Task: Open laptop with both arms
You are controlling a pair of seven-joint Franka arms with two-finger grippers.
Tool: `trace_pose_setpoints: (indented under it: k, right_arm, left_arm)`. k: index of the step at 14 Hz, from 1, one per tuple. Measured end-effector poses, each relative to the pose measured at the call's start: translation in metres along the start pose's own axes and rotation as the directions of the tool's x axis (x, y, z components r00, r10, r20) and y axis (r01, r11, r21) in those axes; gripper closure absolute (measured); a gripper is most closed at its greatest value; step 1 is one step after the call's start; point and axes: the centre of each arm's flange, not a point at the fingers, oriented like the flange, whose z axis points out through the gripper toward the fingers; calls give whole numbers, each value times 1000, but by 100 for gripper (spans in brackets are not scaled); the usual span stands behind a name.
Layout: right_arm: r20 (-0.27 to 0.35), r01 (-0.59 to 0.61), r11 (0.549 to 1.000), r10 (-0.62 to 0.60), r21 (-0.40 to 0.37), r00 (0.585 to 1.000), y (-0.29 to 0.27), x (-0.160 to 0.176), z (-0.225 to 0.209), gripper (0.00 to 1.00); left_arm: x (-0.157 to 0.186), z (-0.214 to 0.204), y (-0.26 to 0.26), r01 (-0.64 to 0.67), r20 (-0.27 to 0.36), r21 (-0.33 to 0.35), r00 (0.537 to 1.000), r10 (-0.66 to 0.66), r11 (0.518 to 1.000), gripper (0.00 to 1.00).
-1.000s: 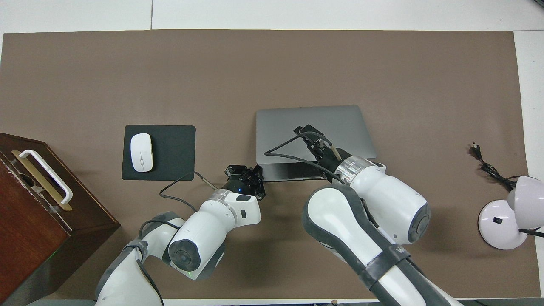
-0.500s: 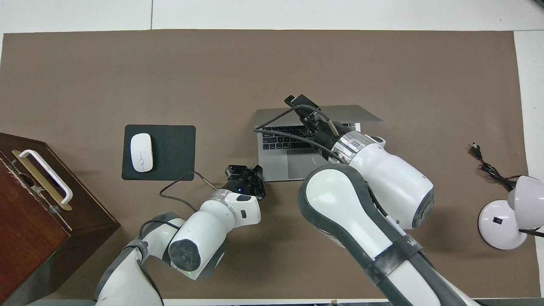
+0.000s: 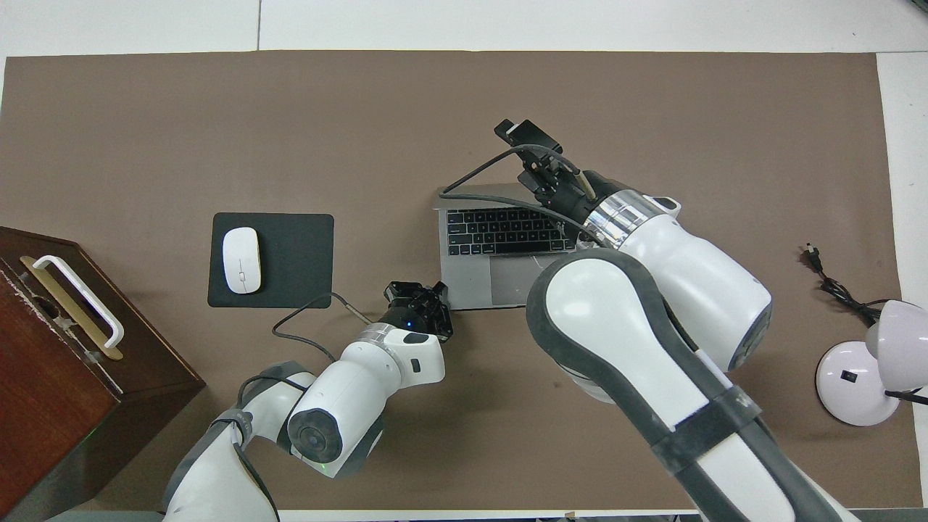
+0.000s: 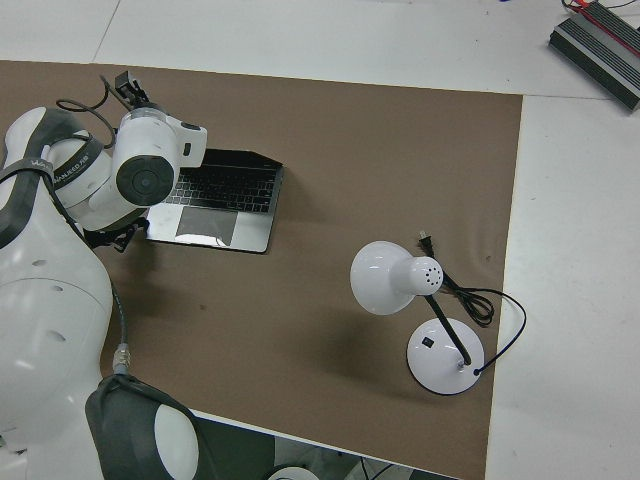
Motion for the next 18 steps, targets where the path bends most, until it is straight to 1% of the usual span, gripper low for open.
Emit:
trace_pose_setpoints:
  k: [2, 5, 9, 10, 12, 13, 15, 18]
  right_arm:
    - [-15, 13, 1000, -13, -6, 1000, 4, 11, 1, 0]
    - [-16, 18, 1000, -18, -12, 1000, 7, 12, 4, 0]
    - [-25, 58, 998, -58, 14, 998, -9, 16, 2, 0]
    - [-33, 83, 996, -83, 18, 996, -15, 21, 2, 0]
    - [-56, 180, 984, -179, 15, 982, -28, 35, 3, 0]
    - [-58, 249, 968, -249, 5, 967, -34, 44, 5, 0]
    - [-33, 405, 914, -406, -32, 913, -46, 69, 8, 0]
    - [24, 560, 823, -560, -95, 828, -57, 113, 4, 0]
  left_arm:
    - [0, 0, 0, -1, 0, 0, 1000, 1, 1000, 99]
    - [0, 0, 0, -1, 0, 0, 1000, 1, 1000, 99]
    - [0, 0, 0, -2, 0, 0, 1000, 2, 1000, 99]
    - [0, 0, 0, -2, 0, 0, 1000, 2, 1000, 99]
    - [0, 0, 0, -2, 0, 0, 1000, 2, 1000, 99]
    - [0, 0, 0, -2, 0, 0, 1000, 2, 1000, 99]
    - [0, 0, 0, -2, 0, 0, 1000, 2, 1000, 99]
    - [0, 0, 0, -2, 0, 0, 1000, 2, 1000, 99]
